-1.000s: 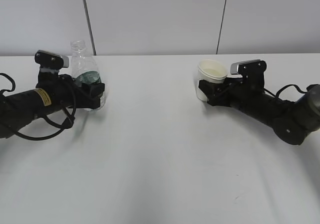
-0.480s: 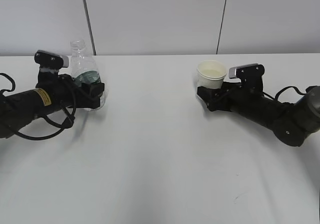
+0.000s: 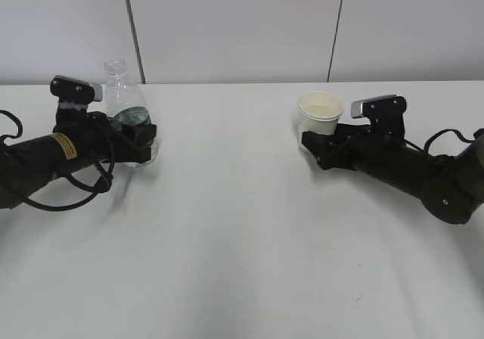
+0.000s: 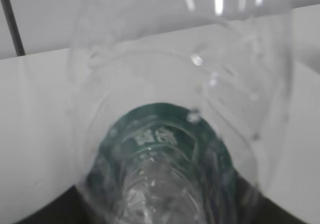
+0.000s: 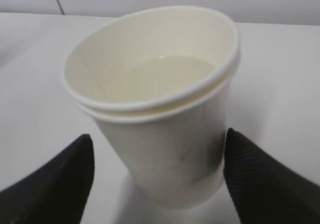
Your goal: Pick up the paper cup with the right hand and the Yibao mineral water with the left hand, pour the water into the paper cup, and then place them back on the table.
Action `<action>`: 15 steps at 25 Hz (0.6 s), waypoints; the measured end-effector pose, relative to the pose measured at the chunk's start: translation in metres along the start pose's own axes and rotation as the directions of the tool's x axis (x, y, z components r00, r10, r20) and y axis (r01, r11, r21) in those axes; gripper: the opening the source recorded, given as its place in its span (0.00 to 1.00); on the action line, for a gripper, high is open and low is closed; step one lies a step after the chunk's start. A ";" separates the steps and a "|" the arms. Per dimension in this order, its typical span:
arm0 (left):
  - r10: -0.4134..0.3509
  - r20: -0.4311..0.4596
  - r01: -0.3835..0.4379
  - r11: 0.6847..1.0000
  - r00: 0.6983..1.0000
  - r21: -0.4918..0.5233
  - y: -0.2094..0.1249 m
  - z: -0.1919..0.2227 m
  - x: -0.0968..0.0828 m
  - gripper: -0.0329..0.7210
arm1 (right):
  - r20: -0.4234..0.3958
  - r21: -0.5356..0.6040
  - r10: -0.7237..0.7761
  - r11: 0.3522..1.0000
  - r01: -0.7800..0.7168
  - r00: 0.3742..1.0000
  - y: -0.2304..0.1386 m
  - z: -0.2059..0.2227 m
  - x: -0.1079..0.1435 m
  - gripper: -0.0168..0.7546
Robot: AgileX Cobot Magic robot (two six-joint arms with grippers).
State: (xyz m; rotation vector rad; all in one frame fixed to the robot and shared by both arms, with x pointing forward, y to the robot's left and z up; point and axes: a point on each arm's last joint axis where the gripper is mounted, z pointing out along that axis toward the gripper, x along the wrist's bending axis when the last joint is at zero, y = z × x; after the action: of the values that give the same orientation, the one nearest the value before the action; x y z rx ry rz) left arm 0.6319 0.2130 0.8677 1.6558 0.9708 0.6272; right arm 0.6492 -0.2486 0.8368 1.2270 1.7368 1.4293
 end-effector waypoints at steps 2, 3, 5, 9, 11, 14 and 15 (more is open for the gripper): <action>-0.002 -0.002 0.002 1.000 1.000 -0.001 0.000 0.000 0.000 0.47 | 0.000 0.007 0.003 1.000 -0.003 1.000 0.000 -0.004 0.002 0.83; -0.001 -0.002 0.001 1.000 1.000 -0.001 0.000 0.000 0.000 0.47 | 0.000 0.012 0.005 1.000 -0.005 1.000 -0.001 -0.006 0.002 0.83; -0.001 -0.002 0.001 1.000 1.000 -0.001 0.000 0.000 0.000 0.47 | 0.000 0.012 0.003 1.000 -0.003 1.000 0.002 -0.010 0.005 0.83; -0.001 -0.002 0.001 1.000 1.000 -0.001 0.000 0.000 0.000 0.47 | 0.000 0.015 -0.003 1.000 0.003 1.000 0.008 -0.023 0.010 0.82; -0.001 -0.002 0.001 1.000 1.000 -0.001 0.000 0.000 0.000 0.47 | 0.000 0.018 -0.006 1.000 0.006 1.000 0.012 -0.031 0.014 0.82; 0.001 -0.002 -0.001 1.000 1.000 -0.001 0.000 0.000 0.000 0.47 | 0.000 0.014 -0.017 1.000 0.017 1.000 0.020 -0.046 0.020 0.80; 0.002 -0.002 -0.002 1.000 1.000 -0.001 0.000 0.000 0.000 0.47 | 0.000 0.008 -0.021 1.000 0.021 1.000 0.025 -0.051 0.023 0.80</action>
State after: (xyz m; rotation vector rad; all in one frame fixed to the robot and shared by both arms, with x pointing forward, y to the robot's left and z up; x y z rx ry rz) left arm 0.6320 0.2131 0.8678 1.6562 0.9701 0.6303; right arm 0.6031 -0.2501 0.8766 1.2087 1.7518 1.4117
